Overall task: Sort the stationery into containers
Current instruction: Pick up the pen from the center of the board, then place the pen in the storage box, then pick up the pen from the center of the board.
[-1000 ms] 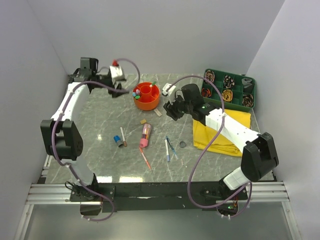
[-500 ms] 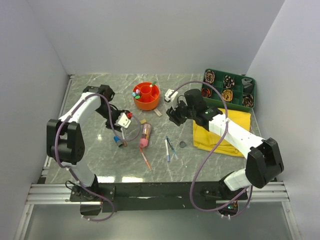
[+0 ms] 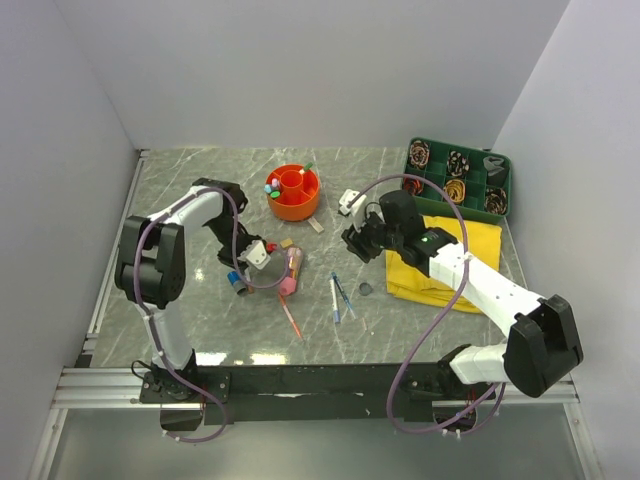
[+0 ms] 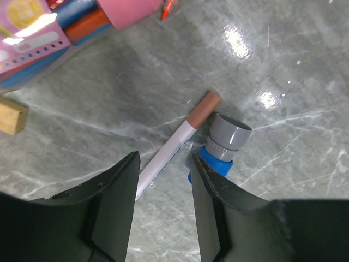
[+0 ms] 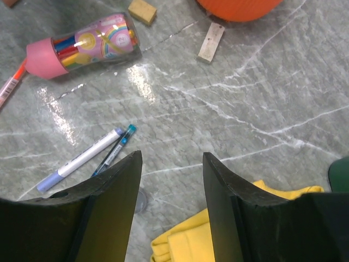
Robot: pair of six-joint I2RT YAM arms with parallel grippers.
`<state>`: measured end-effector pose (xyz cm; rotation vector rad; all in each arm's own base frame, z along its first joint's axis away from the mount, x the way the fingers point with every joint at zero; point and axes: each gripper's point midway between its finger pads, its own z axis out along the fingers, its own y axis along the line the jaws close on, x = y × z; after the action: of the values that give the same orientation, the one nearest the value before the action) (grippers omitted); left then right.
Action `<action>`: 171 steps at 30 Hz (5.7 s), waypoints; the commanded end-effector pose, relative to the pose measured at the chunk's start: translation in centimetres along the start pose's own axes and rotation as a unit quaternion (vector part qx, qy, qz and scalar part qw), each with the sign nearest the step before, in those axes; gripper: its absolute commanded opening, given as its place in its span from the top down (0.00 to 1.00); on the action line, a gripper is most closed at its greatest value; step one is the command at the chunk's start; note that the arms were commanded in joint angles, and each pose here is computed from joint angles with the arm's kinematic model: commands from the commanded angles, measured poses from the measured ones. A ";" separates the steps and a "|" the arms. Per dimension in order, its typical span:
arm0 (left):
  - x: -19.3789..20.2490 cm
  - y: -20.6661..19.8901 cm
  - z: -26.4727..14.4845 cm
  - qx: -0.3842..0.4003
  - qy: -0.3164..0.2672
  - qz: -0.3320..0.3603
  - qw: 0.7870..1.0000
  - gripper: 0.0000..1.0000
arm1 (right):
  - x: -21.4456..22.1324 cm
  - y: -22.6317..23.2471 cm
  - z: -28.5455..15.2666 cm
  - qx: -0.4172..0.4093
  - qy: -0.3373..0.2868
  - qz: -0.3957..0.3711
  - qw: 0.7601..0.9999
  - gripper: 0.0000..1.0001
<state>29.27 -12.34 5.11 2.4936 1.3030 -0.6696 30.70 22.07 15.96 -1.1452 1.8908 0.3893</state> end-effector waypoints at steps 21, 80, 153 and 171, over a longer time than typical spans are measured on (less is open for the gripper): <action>2.7 1.8 2.9 0.042 0.046 0.159 0.985 0.61 | -0.4 -2.1 -1.2 0.034 -0.020 0.006 0.999 0.44; -12.6 24.7 -23.6 -0.385 -0.444 -0.099 0.803 0.99 | -4.2 -5.8 2.9 0.034 -0.007 0.035 0.999 0.43; -7.9 22.5 -24.5 -0.455 -0.388 -0.187 0.779 0.39 | -5.5 -6.0 2.8 0.004 0.005 0.000 1.000 0.43; -8.6 3.7 -20.5 -0.499 -0.273 -0.355 0.742 0.33 | 2.0 4.6 1.4 -0.344 0.087 -0.454 0.817 0.40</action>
<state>34.07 -14.29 25.82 0.9765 1.6971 -0.6066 31.26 24.30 14.65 -2.0335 1.5611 0.4739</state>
